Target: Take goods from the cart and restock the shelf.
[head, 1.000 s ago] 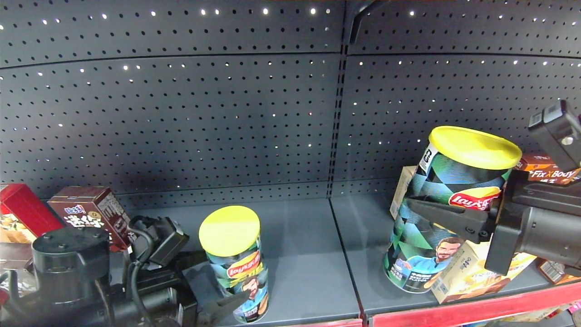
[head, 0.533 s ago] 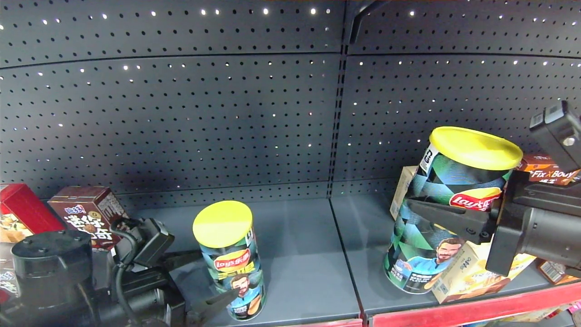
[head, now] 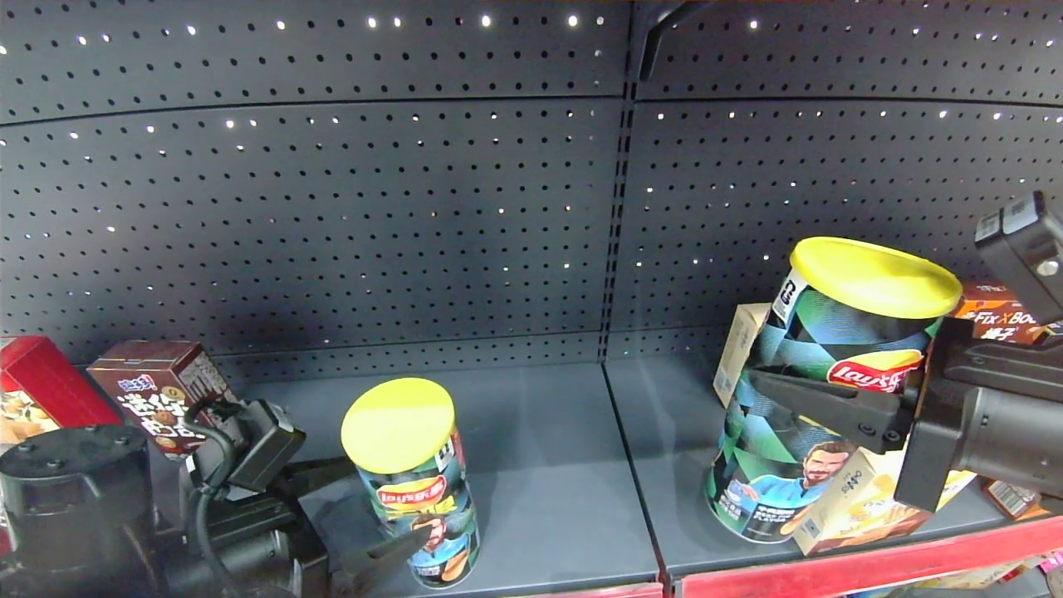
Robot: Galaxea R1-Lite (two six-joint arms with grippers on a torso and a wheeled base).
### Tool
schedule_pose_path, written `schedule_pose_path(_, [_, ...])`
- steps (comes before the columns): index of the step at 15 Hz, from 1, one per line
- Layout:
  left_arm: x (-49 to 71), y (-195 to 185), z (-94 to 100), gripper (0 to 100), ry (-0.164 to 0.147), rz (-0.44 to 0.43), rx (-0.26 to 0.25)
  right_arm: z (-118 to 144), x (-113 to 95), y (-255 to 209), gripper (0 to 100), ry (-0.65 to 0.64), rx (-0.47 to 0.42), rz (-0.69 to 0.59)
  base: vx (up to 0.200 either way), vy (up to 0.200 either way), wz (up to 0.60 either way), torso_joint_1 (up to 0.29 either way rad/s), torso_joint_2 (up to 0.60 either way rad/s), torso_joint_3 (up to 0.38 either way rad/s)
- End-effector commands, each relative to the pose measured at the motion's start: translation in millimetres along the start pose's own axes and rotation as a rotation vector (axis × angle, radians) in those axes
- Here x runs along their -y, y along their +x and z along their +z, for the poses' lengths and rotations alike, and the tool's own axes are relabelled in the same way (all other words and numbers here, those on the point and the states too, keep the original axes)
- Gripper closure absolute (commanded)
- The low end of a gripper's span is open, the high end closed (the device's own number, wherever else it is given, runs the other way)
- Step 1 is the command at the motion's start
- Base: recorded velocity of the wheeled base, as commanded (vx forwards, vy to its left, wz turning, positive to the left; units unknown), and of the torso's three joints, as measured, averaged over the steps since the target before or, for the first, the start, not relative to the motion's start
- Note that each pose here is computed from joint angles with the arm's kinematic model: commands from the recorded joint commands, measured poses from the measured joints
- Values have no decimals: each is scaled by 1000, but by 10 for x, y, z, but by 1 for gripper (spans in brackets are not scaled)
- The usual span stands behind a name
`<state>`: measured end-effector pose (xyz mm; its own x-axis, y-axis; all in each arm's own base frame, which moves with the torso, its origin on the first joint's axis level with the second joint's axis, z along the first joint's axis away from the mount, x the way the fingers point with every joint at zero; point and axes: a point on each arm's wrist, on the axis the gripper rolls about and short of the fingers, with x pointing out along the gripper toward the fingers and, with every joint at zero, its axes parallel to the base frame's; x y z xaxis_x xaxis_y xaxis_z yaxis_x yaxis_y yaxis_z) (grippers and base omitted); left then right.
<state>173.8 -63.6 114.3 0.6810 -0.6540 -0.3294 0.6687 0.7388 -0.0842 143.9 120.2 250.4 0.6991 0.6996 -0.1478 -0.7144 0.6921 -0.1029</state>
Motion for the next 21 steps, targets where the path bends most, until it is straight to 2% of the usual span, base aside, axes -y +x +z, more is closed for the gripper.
schedule_pose_path(1, [53,-85,-15,0,7,-7,13,5,0,-7,100,-1,3,0,0,0,0,0,0,0])
schedule_pose_path(2, [94,-152,-25,0,14,-10,24,3,-1,-11,100,-1,3,0,0,0,0,0,0,0])
schedule_pose_path(6, [179,-386,-141,0,9,13,43,2,-1,-11,100,0,2,0,0,0,0,0,0,0])
schedule_pose_path(9, [181,-558,-190,0,3,73,81,3,-1,-11,100,-1,3,0,0,0,0,0,0,0])
schedule_pose_path(11, [176,-655,-166,0,4,119,126,-1,-2,-11,100,0,2,0,0,0,0,0,0,0])
schedule_pose_path(13, [222,-779,-119,0,8,149,200,-6,-3,-19,100,0,2,-1,0,0,0,0,0,0])
schedule_pose_path(16, [223,-977,-93,0,29,299,287,-28,-5,-18,100,0,-6,0,0,0,0,0,0,0])
schedule_pose_path(17, [259,-1140,-131,0,46,394,323,-32,-6,-18,100,0,-7,0,0,0,0,0,0,0])
schedule_pose_path(19, [479,-1339,-273,0,62,400,366,-42,-5,-1,100,1,-13,2,0,0,0,0,0,0])
schedule_pose_path(21, [703,-1502,-564,0,64,412,373,-46,-6,-1,100,1,-15,1,0,0,0,0,0,0])
